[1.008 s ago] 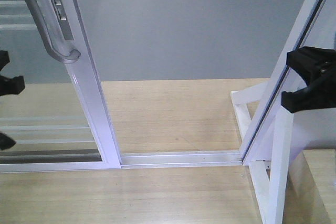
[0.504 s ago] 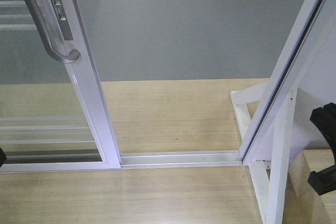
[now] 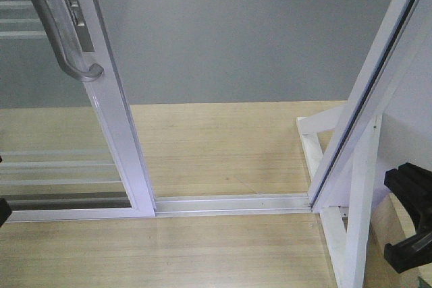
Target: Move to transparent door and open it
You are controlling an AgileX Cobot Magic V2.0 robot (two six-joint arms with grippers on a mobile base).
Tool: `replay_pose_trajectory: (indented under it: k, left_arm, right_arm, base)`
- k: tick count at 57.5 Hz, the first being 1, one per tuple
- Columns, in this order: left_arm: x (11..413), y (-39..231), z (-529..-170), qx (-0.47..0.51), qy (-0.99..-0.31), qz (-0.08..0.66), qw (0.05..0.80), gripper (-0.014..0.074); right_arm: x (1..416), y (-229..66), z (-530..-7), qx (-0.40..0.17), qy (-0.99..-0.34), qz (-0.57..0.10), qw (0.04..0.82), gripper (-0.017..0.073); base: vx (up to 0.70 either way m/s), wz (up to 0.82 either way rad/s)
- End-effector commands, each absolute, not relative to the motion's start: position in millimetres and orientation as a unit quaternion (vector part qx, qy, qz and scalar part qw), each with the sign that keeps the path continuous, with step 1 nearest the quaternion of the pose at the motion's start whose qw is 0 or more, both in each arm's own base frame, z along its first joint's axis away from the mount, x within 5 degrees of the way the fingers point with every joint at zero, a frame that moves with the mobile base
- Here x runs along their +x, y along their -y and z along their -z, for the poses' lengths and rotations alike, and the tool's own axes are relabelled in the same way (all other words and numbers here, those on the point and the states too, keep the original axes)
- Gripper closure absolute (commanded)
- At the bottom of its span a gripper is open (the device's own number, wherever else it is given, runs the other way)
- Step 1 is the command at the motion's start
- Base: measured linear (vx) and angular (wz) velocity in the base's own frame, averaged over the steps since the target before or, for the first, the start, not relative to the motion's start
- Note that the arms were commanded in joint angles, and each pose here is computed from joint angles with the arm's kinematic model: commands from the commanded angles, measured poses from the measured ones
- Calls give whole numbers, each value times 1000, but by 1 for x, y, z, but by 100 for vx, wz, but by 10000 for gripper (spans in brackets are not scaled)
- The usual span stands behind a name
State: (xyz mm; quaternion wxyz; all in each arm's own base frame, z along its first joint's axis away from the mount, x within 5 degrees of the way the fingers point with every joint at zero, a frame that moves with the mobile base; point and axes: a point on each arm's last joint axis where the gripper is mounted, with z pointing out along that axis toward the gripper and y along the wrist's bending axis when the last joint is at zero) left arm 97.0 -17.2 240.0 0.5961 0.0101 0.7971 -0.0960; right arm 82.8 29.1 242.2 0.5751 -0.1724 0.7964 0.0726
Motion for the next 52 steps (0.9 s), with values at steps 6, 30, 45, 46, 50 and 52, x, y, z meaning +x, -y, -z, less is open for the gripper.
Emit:
replay_pose_trajectory:
  k: [6,30,45,46,50,52]
  left_arm:
    - [99,20,-256,12,-766,115,632,590]
    - [100,22,-269,34,-715,117,688,590]
    - [81,16,-252,47,-693,96,713,590]
    - [78,16,-245,46,-694,94,712,590]
    - [70,13,-227,42,-692,91,715,590]
    - [67,12,-218,40,-690,89,717,590]
  right_arm:
    - [86,-28,-258,-165,-768,-66,616,557]
    - [86,-28,-258,-166,-769,-67,613,557]
    - [86,-28,-258,-166,-769,-67,613,557]
    - [86,-28,-258,-166,-769,-67,613,557]
    - [86,-28,-258,-166,-769,-67,613,557]
    - [86,-28,-258,-166,-769,-67,613,557]
  base:
    - [0,0]
    - [0,0]
    - [0,0]
    - [0,0]
    - [0,0]
    - [0,0]
